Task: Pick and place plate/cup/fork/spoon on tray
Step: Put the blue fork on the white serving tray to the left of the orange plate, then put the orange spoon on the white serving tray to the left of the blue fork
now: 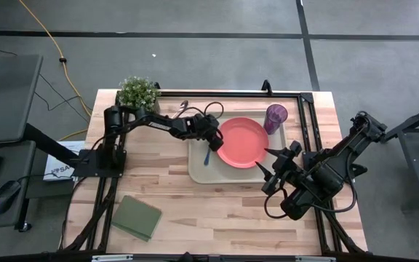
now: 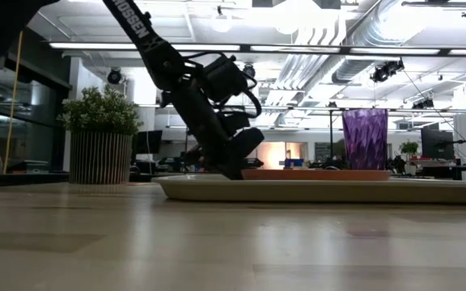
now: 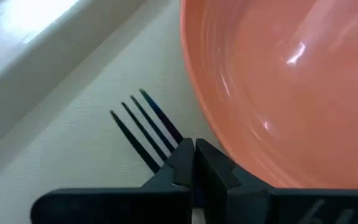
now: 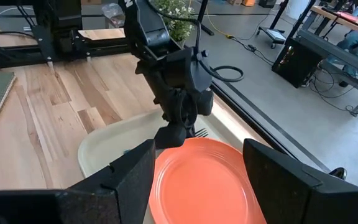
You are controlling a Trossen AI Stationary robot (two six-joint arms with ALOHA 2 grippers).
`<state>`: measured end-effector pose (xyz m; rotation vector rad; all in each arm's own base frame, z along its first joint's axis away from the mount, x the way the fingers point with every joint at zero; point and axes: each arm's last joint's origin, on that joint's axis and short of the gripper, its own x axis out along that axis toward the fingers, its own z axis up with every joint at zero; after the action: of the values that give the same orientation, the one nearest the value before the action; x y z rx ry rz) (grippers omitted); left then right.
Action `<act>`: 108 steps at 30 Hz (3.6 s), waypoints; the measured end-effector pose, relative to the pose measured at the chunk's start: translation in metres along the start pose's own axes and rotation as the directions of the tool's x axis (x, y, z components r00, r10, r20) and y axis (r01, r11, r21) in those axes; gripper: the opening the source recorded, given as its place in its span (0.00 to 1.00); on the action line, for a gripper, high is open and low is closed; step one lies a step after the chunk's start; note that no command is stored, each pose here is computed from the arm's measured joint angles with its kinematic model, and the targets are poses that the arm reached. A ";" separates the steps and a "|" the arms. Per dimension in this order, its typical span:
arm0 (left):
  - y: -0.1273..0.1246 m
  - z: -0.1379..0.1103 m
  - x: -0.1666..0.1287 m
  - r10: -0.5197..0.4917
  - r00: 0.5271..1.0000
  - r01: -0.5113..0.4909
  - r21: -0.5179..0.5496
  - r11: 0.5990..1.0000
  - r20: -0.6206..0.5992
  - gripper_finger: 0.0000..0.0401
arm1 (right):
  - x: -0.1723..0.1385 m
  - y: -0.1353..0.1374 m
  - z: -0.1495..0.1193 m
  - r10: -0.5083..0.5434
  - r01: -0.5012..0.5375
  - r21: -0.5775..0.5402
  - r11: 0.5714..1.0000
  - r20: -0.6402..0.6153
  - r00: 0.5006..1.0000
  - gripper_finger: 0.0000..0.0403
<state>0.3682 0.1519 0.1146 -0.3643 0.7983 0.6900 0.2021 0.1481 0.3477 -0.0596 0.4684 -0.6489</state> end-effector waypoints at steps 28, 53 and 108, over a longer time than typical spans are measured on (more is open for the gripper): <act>0.000 0.002 -0.005 0.124 0.991 -0.123 -0.023 0.992 0.046 0.00 | 0.000 0.001 0.000 0.006 -0.006 0.005 1.000 -0.005 1.000 0.59; -0.068 -0.050 -0.199 -0.308 0.789 0.163 0.302 0.939 0.531 0.00 | -0.003 -0.002 -0.061 -0.039 0.034 -0.098 0.995 -0.047 0.998 0.59; -0.006 -0.097 -0.241 -0.272 0.596 0.214 0.177 0.961 0.755 0.00 | 0.054 -0.082 -0.123 0.357 -0.401 0.058 0.914 0.355 0.864 0.59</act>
<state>0.2010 -0.0065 0.2336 -0.0746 -0.0757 0.4812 0.1396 0.0616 0.2323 0.0454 0.0946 -0.2667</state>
